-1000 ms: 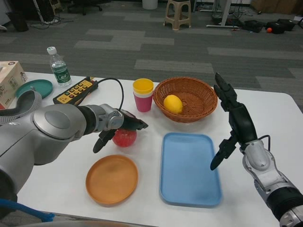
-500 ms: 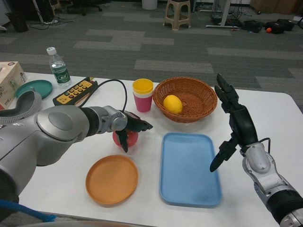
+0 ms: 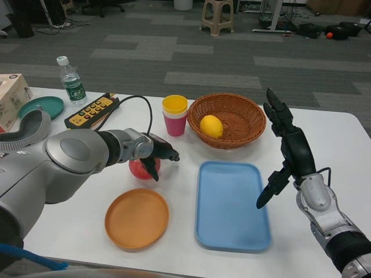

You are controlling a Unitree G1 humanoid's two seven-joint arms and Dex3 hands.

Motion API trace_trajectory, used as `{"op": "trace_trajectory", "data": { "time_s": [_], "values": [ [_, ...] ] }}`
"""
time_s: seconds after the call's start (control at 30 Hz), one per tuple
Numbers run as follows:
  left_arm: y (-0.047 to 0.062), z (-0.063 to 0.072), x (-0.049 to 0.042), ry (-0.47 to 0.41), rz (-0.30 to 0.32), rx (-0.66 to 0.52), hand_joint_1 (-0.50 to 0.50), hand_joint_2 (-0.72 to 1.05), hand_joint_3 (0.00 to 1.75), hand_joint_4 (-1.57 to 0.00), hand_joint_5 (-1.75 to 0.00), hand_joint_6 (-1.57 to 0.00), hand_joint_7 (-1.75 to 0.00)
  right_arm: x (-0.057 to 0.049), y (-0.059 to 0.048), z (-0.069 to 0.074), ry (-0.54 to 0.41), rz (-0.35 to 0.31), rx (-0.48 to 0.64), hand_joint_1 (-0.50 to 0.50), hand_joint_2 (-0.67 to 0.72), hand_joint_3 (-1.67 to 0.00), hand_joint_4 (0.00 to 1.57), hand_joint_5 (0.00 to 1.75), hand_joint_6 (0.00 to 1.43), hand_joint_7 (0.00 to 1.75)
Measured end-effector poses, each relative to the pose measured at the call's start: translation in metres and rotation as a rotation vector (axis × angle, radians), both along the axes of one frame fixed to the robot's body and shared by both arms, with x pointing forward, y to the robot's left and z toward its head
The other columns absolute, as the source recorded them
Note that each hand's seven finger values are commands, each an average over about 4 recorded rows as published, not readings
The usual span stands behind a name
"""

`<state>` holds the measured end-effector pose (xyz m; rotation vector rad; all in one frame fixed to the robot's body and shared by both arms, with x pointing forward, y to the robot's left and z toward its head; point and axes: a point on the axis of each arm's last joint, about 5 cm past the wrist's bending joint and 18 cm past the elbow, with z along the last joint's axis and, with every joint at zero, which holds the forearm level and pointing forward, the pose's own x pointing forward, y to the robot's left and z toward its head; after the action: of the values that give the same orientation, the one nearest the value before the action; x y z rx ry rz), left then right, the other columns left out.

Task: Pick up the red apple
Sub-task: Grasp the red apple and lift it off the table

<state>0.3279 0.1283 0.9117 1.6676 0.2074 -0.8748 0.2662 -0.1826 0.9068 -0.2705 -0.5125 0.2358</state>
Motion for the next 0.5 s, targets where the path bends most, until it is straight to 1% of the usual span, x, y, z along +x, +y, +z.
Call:
{"op": "trace_trajectory", "data": {
  "time_s": [0.07, 0.17, 0.27, 0.33, 0.4, 0.5],
  "values": [
    [0.0009, -0.0007, -0.0002, 0.001, 0.008, -0.001, -0.48, 1.05, 0.09, -0.4, -0.31, -0.5, -0.02, -0.0001, 0.0, -0.0001, 0.0, 0.0, 0.0, -0.46, 0.6, 0.0, 0.0, 0.0, 0.0, 0.0],
    [0.0021, -0.0019, -0.0006, 0.002, 0.017, 0.006, -0.47, 1.05, 0.09, -0.35, -0.38, -0.46, -0.07, -0.0006, 0.0001, -0.0004, 0.0, 0.001, 0.001, -0.46, 0.6, 0.0, 0.0, 0.0, 0.0, 0.0],
    [0.0039, -0.0037, -0.0013, 0.003, 0.025, 0.032, -0.46, 1.05, 0.09, -0.31, -0.49, -0.43, -0.07, -0.0009, 0.0003, -0.0005, 0.0, 0.002, 0.003, -0.46, 0.6, 0.0, 0.0, 0.0, 0.0, 0.0],
    [0.0048, -0.005, -0.0019, 0.007, 0.028, 0.046, -0.47, 1.05, 0.09, -0.28, -0.56, -0.38, -0.07, -0.001, 0.0003, -0.0007, 0.0, 0.001, 0.003, -0.46, 0.6, 0.0, 0.0, 0.0, 0.0, 0.0],
    [0.0053, -0.0057, -0.0022, 0.012, 0.028, 0.053, -0.49, 1.05, 0.09, -0.22, -0.62, -0.26, -0.07, -0.001, 0.0003, -0.0007, 0.0, 0.001, 0.004, -0.46, 0.6, 0.0, 0.0, 0.0, 0.0, 0.0],
    [0.0055, -0.0064, -0.0026, 0.021, 0.029, 0.059, -0.5, 1.05, 0.09, -0.12, -0.62, -0.14, -0.07, -0.0013, 0.0003, -0.0009, 0.0, 0.001, 0.006, -0.46, 0.6, 0.0, 0.0, 0.0, 0.0, 0.0]
  ]
}}
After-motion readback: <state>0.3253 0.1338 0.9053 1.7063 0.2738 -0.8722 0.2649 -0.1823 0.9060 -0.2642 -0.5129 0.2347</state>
